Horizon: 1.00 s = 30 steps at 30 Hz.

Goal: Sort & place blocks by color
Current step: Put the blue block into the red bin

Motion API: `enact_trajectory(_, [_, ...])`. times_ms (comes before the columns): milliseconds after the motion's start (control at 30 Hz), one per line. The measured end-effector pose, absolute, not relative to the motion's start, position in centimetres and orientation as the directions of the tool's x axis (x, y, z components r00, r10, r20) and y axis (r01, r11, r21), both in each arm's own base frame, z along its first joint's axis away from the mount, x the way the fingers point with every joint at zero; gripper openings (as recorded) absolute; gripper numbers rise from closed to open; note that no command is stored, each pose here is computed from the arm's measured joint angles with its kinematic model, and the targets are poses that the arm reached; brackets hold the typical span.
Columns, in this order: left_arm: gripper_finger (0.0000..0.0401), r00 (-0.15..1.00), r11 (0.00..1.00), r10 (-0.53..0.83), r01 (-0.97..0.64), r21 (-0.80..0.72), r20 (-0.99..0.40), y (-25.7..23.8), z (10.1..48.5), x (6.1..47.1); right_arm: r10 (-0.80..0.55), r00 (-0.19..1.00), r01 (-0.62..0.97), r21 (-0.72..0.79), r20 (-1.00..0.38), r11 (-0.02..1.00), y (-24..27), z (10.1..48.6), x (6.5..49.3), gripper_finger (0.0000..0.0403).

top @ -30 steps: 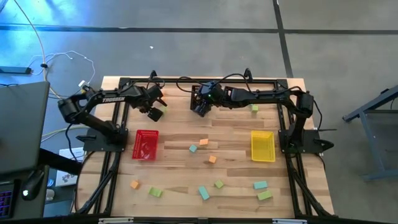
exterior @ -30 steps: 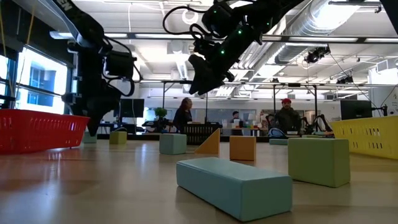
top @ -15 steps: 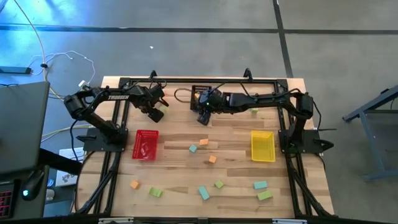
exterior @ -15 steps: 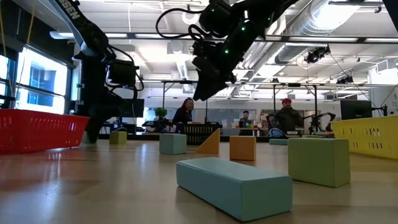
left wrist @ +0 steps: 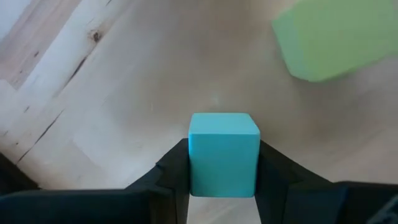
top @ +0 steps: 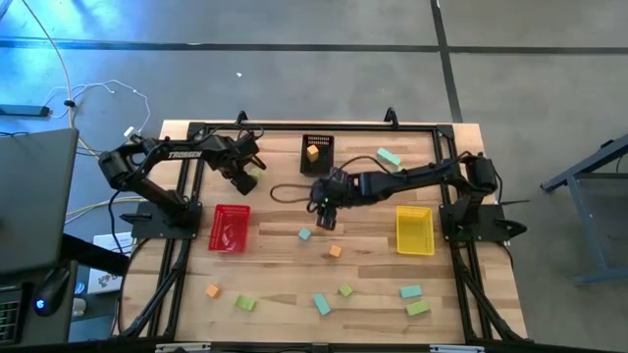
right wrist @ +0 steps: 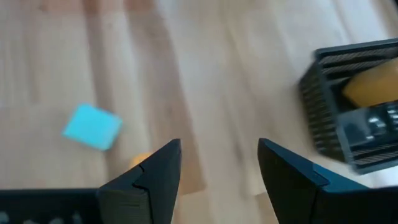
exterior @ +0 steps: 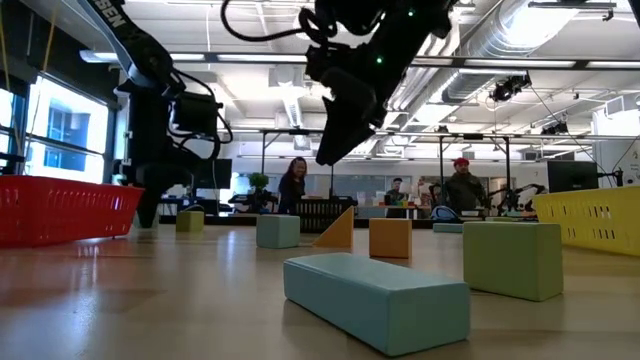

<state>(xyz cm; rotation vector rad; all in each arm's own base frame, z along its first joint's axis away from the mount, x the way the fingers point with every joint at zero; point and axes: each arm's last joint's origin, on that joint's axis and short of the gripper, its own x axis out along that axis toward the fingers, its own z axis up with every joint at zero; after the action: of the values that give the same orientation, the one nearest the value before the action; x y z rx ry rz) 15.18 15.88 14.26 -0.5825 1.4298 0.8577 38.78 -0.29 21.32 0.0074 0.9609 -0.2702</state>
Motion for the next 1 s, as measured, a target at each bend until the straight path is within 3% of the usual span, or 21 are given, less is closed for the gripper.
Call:
enact_trajectory(167, [0.0104,-0.031,0.621,0.179,-0.772,0.138,-0.983,14.6,15.8,15.3,-0.199,0.53,0.245,-0.076,-0.825,0.967,1.8,21.2,38.5,0.0199])
enact_trajectory(533, [0.0106,0.204,0.704,0.158,-0.709,-0.035,-0.966,10.1,19.8,15.8,-0.053,0.461,0.342,0.122,-0.886,0.932,5.4,20.7,37.4,0.0199])
enact_trajectory(1000, [0.0106,0.171,0.758,0.038,-0.647,-0.083,-0.985,2.9,21.9,14.0,0.033,0.462,0.411,0.246,-0.886,0.878,11.8,20.7,35.9,0.0199])
